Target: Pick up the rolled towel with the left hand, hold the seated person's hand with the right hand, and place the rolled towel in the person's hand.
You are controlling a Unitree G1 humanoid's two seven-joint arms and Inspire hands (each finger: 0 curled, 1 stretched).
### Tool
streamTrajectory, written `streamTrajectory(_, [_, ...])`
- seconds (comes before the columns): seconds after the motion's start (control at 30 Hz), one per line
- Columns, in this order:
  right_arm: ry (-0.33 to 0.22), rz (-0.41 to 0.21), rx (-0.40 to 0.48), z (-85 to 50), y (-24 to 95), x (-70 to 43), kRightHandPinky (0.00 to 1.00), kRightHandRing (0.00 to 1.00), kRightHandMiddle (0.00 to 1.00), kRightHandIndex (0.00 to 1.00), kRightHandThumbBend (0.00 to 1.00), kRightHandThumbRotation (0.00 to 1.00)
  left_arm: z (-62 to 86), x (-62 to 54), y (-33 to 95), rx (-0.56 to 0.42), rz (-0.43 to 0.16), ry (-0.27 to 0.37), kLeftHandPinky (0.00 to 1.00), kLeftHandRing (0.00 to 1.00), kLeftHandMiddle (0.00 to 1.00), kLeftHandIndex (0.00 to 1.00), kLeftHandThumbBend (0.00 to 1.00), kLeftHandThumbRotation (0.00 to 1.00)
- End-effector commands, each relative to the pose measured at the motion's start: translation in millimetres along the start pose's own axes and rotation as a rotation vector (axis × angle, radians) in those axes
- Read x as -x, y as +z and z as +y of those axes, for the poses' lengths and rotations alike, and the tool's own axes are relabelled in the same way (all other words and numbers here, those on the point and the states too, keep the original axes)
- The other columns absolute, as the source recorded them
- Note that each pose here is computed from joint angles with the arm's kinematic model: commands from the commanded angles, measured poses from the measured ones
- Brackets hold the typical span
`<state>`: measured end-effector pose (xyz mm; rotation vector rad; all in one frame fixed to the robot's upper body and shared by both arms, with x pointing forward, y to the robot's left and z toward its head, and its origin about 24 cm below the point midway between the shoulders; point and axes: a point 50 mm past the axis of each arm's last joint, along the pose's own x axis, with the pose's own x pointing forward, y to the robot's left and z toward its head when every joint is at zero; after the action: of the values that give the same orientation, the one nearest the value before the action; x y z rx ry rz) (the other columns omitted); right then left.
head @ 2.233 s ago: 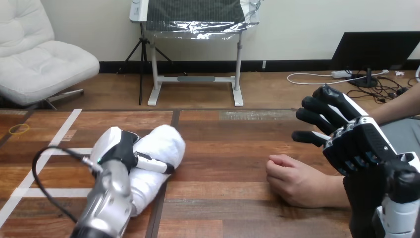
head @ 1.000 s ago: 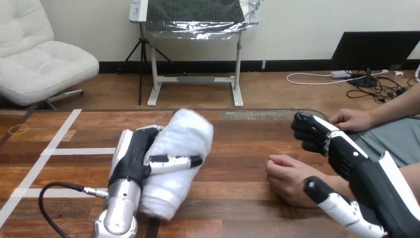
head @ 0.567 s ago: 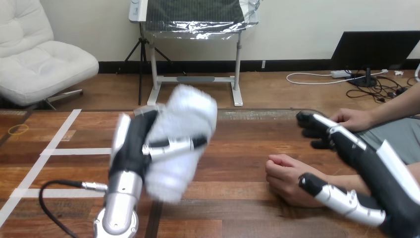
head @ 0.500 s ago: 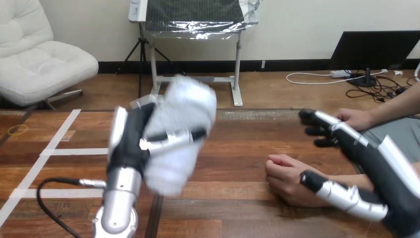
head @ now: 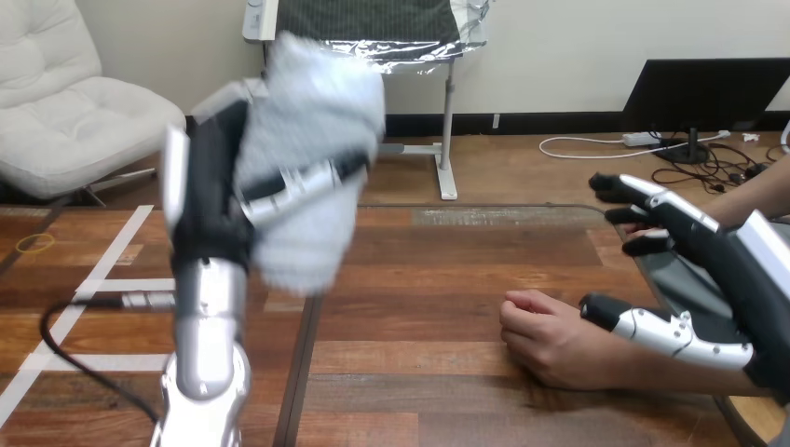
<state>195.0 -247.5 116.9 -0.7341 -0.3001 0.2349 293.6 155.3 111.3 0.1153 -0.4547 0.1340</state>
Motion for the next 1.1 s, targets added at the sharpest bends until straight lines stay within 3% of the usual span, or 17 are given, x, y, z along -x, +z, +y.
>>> streamTrajectory(0.0, [-0.011, -0.049, 0.042, -11.7, 7.6, -12.9, 0.7, 0.84, 0.88, 0.87, 0.82, 0.58, -5.0, -26.6, 13.3, 0.071, -0.109, 0.007, 0.28, 0.34, 0.4, 0.4, 0.56, 0.0])
streamTrajectory(0.63, [0.01, -0.03, 0.082, -13.9, 5.1, -19.6, 0.7, 0.84, 0.88, 0.86, 0.85, 0.54, -6.6, -46.6, -4.2, 0.079, -0.085, -0.063, 0.3, 0.36, 0.41, 0.42, 0.59, 0.0])
streamTrajectory(1.07, [0.062, -0.021, 0.145, -15.3, 0.6, -27.1, 0.72, 0.87, 0.9, 0.89, 0.87, 0.52, -10.9, -53.0, -19.8, 0.147, -0.012, -0.143, 0.32, 0.38, 0.43, 0.43, 0.58, 0.0])
